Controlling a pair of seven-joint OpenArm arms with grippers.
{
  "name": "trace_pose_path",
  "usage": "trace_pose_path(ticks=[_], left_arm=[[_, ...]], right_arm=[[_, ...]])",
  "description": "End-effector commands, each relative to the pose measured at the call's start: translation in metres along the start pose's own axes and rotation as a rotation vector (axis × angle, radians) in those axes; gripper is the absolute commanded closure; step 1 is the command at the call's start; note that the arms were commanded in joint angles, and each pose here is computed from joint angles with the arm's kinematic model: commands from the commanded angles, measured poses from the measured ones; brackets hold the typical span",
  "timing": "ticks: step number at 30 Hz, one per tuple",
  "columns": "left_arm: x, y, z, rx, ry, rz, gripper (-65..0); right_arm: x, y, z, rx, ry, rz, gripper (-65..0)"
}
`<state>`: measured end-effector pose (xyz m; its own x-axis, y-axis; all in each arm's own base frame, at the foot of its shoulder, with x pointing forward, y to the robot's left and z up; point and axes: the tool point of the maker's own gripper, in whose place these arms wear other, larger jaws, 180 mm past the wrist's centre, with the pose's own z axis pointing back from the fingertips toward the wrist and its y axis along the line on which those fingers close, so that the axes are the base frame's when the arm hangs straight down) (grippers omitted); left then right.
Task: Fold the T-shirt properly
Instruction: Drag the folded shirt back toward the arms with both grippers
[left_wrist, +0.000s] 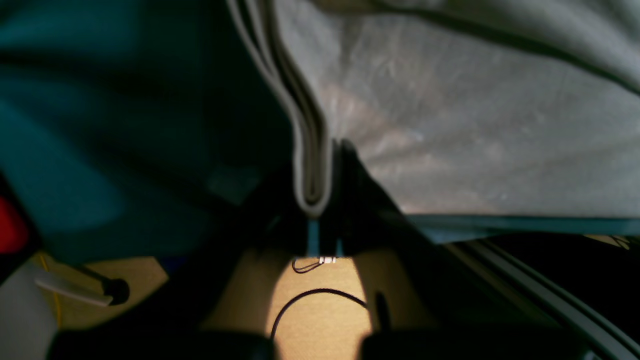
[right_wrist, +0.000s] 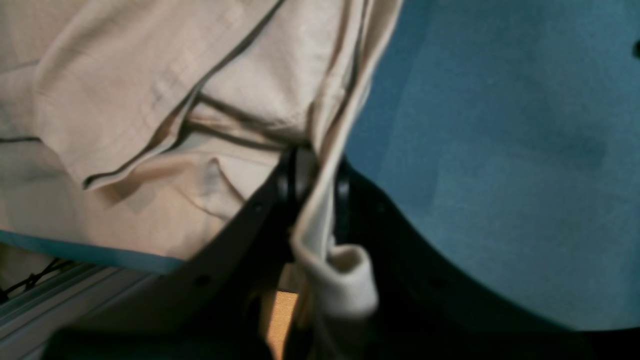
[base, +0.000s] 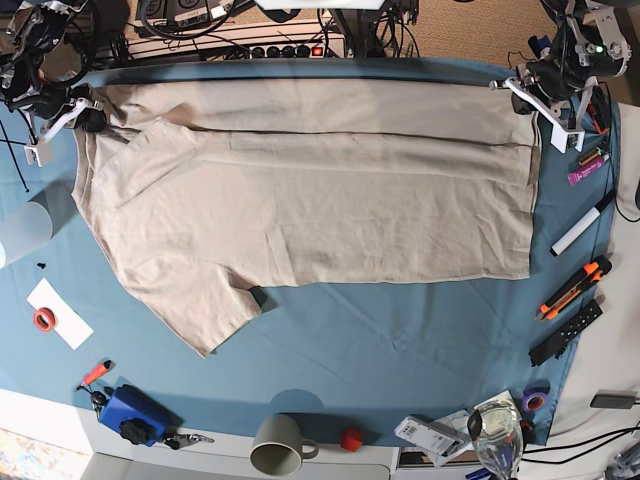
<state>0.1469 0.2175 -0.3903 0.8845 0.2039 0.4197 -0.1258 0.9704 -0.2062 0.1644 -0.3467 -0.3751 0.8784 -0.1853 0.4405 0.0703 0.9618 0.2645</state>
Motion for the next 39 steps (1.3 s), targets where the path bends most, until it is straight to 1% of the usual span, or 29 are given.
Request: trace_pose_path(ticks=[1, 7, 10, 12, 13, 15, 19, 23, 26, 29, 34, 39], left_arm=[[0.004, 0.006, 0.005, 0.025, -0.010, -0.014, 0.0], [0.005, 0.006, 0.005, 0.026, -0.013, -0.015, 0.0], [0.005, 0.006, 0.005, 0.026, -0.013, -0.015, -14.7], [0.005, 0.006, 0.005, 0.026, -0.014, -0.015, -21.2], [0.005, 0.006, 0.005, 0.026, -0.013, -0.015, -22.6], [0.005, 0.006, 0.006, 0.026, -0.016, -0.017, -22.9], [0.015, 0.003, 0.013, 0.043, -0.048, -0.051, -22.9], [0.034, 0.004, 0.027, 0.103, -0.118, -0.116, -22.9], [0.046, -0.001, 0.036, 0.110, -0.180, -0.142, -22.8], [0.054, -0.005, 0.044, 0.109, -0.236, -0.160, -22.8], [0.060, -0.008, 0.048, 0.107, -0.271, -0.170, -22.8], [0.083, -0.013, 0.054, 0.095, -0.394, -0.177, -22.8]], right_arm=[[0.013, -0.006, 0.010, -0.026, -0.030, 0.029, 0.0], [0.013, -0.006, 0.010, -0.026, -0.030, 0.029, 0.0], [0.013, -0.006, 0.010, -0.026, -0.030, 0.029, 0.0], [0.013, -0.006, 0.010, -0.026, -0.030, 0.029, -7.9], [0.013, -0.006, 0.010, -0.026, -0.030, 0.029, -11.7], [0.013, -0.006, 0.010, -0.026, -0.030, 0.030, -16.3], [0.013, -0.006, 0.010, -0.027, -0.031, 0.030, -16.4], [0.019, -0.007, 0.014, -0.030, -0.048, 0.040, -16.4], [0.029, -0.008, 0.023, -0.051, -0.068, 0.069, -16.4], [0.040, -0.007, 0.033, -0.074, -0.105, 0.098, -16.4], [0.056, -0.010, 0.055, -0.129, -0.178, 0.127, -16.4], [0.074, -0.016, 0.080, -0.190, -0.265, 0.136, -16.4]])
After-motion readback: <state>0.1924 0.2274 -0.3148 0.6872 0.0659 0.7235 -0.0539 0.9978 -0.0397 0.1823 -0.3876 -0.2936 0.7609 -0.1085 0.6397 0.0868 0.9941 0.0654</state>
